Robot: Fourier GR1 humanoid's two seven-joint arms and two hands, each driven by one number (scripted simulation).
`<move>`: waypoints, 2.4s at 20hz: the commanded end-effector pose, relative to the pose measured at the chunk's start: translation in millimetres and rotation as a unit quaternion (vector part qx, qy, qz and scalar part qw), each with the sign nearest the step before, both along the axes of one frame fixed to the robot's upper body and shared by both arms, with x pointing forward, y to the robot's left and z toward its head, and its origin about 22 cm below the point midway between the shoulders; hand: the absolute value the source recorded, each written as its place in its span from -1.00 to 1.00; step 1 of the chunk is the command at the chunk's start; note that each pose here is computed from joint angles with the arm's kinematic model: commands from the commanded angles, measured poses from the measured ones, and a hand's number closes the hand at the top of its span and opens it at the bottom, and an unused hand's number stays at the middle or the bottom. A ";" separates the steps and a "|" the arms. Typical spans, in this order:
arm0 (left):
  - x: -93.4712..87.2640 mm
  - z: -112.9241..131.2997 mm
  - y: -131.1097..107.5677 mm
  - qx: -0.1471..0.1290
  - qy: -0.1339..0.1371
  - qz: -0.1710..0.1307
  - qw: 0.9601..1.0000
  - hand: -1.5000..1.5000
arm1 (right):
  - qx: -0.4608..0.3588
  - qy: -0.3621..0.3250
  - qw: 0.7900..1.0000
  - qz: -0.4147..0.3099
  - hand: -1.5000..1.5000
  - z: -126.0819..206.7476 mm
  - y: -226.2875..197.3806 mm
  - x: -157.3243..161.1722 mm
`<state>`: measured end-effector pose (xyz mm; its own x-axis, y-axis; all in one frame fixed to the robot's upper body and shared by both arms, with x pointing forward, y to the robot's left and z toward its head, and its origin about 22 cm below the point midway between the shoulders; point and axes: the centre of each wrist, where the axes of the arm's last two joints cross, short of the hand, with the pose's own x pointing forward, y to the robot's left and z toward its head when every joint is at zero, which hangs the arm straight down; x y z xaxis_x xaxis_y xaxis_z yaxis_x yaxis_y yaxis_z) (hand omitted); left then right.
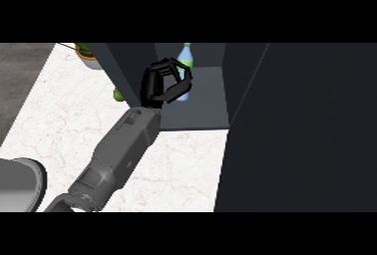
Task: Pick up the bottled water, place it into the cabinet and close the cabinet
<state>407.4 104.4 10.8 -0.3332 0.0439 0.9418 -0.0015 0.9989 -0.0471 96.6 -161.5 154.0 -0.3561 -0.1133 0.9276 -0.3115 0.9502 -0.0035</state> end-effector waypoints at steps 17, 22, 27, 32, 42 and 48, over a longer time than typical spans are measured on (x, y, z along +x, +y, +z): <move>-144.7 -6.1 44.9 -0.126 0.010 -0.093 0.988 1.00 | -0.037 -0.033 0.999 -0.008 -1.00 25.4 -14.0 -15.6; -195.8 -1.1 38.3 -0.153 -0.001 -0.091 0.984 1.00 | -0.074 -0.026 0.994 0.070 1.00 20.3 -3.4 -12.6; -235.5 2.3 82.0 -0.143 0.006 -0.086 0.986 1.00 | -0.067 -0.008 0.985 0.161 1.00 28.2 4.5 -20.4; -270.4 15.3 104.5 -0.144 0.002 -0.074 0.987 1.00 | -0.063 -0.004 0.981 0.183 1.00 35.1 14.8 -22.6; -319.6 41.1 145.0 -0.139 -0.017 -0.058 0.988 1.00 | -0.063 -0.024 0.985 0.159 1.00 49.4 54.7 14.1; -347.8 29.5 168.1 -0.142 -0.012 -0.035 0.989 1.00 | -0.039 -0.011 0.990 0.137 1.00 66.3 95.6 48.0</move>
<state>78.2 255.8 37.1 -0.3388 0.3344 0.8794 0.0886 0.9419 -0.3240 129.8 -86.7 206.6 -0.3519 -0.1028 0.9304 -0.5583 0.8208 -0.1205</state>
